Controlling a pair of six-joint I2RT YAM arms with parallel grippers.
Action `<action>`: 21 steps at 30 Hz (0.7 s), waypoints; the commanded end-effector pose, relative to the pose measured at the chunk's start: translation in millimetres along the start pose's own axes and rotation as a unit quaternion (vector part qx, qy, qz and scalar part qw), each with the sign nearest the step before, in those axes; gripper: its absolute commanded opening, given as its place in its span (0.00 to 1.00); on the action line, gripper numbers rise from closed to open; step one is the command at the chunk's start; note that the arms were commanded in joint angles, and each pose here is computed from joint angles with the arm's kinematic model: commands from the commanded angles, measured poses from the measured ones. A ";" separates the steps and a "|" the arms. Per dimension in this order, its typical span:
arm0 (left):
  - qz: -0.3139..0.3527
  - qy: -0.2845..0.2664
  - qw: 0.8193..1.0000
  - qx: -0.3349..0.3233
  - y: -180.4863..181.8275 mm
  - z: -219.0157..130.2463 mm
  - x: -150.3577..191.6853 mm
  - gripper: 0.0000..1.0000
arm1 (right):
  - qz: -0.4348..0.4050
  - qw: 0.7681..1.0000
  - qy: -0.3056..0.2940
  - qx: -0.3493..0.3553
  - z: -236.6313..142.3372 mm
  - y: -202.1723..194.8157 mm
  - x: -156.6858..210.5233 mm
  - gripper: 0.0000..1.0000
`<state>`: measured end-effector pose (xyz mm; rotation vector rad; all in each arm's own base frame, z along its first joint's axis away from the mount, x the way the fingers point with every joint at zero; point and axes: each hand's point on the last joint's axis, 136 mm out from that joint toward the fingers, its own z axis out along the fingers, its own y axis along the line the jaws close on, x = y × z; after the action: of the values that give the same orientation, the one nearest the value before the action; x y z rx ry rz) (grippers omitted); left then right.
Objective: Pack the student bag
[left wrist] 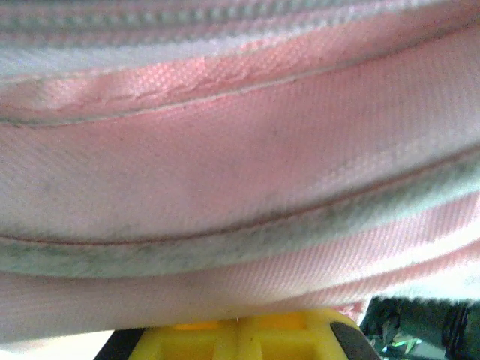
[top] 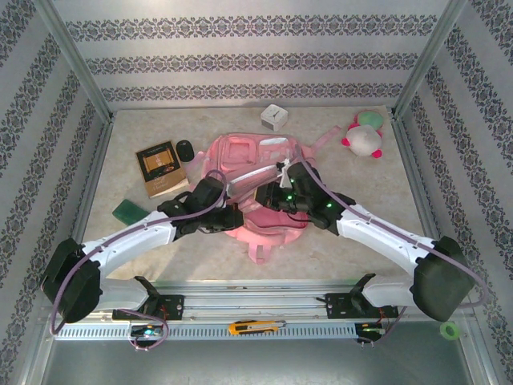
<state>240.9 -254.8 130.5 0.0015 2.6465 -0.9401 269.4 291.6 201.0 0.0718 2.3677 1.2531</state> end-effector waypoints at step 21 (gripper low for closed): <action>0.006 0.027 0.999 0.026 1.4 -20.0 -7.5 0.00 | -0.023 0.996 0.031 -0.082 -12.4 36.1 2.1 0.00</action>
<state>237.7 -236.8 146.5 0.2901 2.6840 -0.8816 258.1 290.4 206.2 -0.0212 2.3826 1.3565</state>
